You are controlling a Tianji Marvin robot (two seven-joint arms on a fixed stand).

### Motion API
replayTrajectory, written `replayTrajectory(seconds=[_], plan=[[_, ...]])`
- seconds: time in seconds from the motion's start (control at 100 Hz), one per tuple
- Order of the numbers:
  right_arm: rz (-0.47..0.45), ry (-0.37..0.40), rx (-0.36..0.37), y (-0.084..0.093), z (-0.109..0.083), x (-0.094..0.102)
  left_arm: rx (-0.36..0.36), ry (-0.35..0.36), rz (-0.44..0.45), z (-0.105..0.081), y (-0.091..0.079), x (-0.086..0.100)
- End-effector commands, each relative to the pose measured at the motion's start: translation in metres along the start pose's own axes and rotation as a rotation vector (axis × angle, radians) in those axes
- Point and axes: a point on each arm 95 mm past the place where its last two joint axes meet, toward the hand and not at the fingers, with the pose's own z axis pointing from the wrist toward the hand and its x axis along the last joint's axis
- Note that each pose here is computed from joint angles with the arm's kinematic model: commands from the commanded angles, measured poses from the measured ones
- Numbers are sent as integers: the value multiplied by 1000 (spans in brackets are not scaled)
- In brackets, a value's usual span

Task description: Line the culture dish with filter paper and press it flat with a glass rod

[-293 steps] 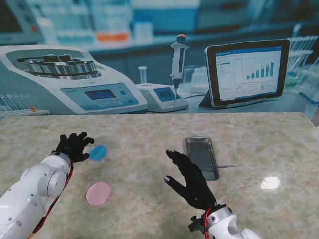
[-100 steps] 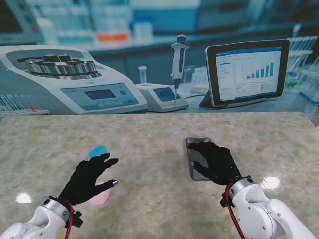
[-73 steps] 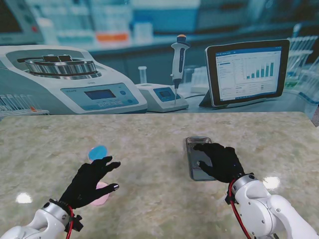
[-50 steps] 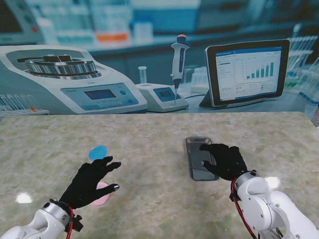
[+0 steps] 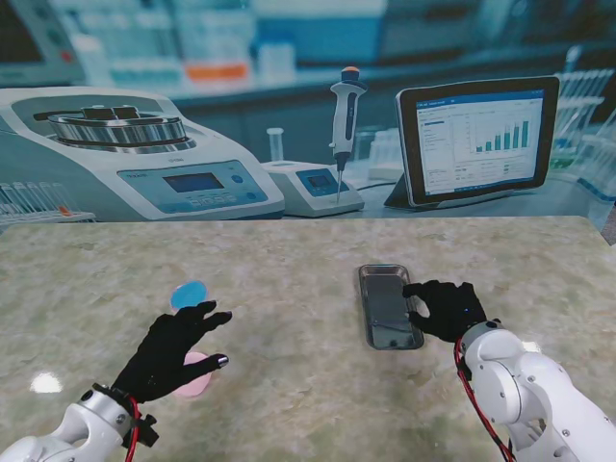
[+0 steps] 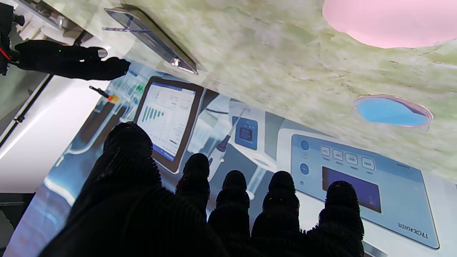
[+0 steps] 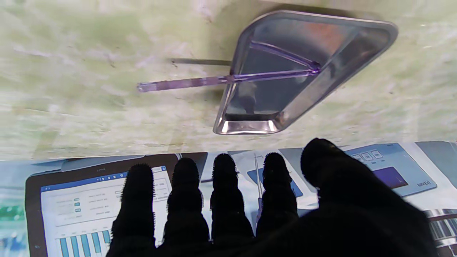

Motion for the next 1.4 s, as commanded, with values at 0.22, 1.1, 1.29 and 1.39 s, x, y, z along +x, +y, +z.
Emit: replayTrajectory(seconds=[0.22,1.1,1.29,1.39], plan=[[-62,-44,53,-8,8,-11,5,5,-5,-3,-1,0],[-174,-51,114,-24,25,-25,2,-3,5,-4,-1,2],[-179,-54,119,-25,27,-25,5,-3,6,-5,-1,3],[-184,-54,118,-26,27,-25,7,-5,6,-5,-1,2]])
